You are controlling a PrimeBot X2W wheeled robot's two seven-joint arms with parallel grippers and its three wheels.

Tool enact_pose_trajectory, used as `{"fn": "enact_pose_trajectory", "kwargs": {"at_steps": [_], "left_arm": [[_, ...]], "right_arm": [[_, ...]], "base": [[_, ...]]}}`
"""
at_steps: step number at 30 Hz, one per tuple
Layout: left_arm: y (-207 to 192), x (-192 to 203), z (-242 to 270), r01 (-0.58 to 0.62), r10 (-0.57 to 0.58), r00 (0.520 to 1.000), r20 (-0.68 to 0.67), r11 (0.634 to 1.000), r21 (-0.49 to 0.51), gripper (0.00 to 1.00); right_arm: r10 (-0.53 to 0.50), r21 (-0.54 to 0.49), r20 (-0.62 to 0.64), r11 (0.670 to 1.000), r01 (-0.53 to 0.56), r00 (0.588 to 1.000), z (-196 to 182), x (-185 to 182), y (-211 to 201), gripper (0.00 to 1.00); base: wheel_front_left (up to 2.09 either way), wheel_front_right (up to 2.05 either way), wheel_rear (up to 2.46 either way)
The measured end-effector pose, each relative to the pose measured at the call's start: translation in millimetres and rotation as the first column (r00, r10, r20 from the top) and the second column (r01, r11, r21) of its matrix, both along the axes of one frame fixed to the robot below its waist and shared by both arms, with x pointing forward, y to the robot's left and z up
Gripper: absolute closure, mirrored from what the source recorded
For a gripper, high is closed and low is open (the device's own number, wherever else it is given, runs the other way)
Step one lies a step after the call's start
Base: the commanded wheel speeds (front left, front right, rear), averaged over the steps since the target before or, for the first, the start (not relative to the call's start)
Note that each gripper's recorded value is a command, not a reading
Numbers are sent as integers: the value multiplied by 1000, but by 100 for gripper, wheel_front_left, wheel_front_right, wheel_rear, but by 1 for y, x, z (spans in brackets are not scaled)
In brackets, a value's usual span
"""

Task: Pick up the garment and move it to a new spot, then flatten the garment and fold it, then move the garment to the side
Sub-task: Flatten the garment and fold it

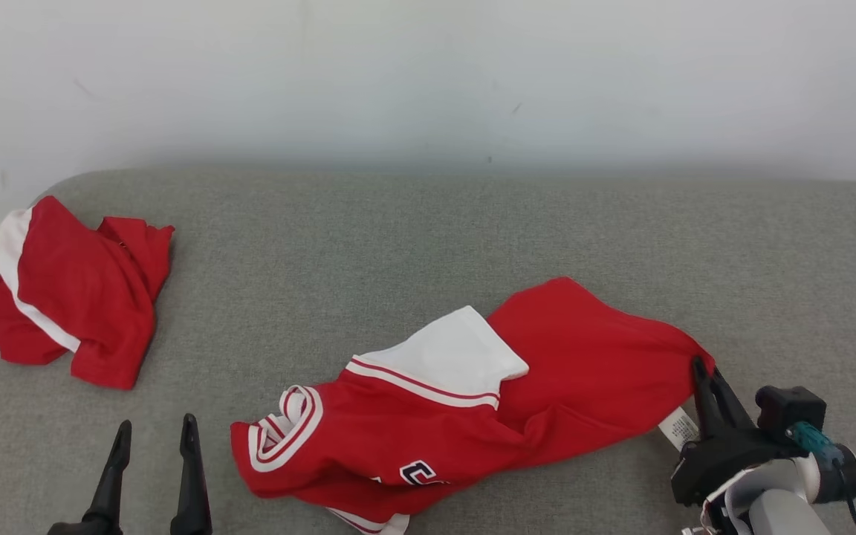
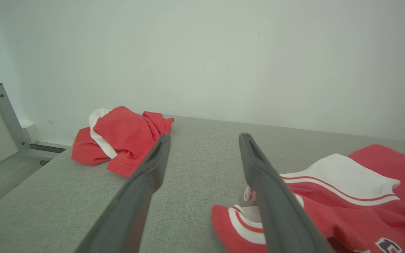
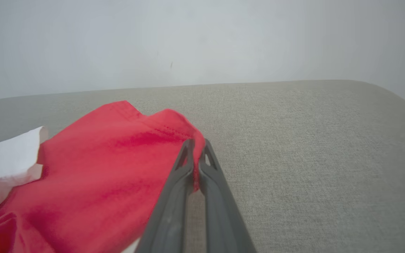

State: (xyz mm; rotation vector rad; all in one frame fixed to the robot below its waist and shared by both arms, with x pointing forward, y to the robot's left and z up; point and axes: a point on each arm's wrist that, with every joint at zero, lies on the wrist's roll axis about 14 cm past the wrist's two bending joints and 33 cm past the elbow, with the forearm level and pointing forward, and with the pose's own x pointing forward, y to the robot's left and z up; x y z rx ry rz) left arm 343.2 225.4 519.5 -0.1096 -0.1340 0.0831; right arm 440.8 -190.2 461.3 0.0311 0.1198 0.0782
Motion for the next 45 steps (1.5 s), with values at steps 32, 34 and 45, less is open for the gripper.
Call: {"fn": "enact_pose_trajectory", "kwargs": {"at_steps": [32, 34, 45], "left_arm": [[-22, -2, 7, 62, -61, 998, 27, 998, -15, 0], [-23, -2, 7, 64, -63, 998, 26, 998, -15, 0], [-37, 14, 6, 116, -116, 993, 20, 993, -2, 0]], "right_arm": [[-30, 46, 201, 999, 21, 979, 48, -63, 3, 0], [-25, 52, 198, 999, 15, 980, 46, -66, 6, 0], [-30, 78, 181, 997, 16, 983, 40, -77, 10, 0]], "base": [[0, 0, 0], [0, 0, 0], [0, 0, 0]]}}
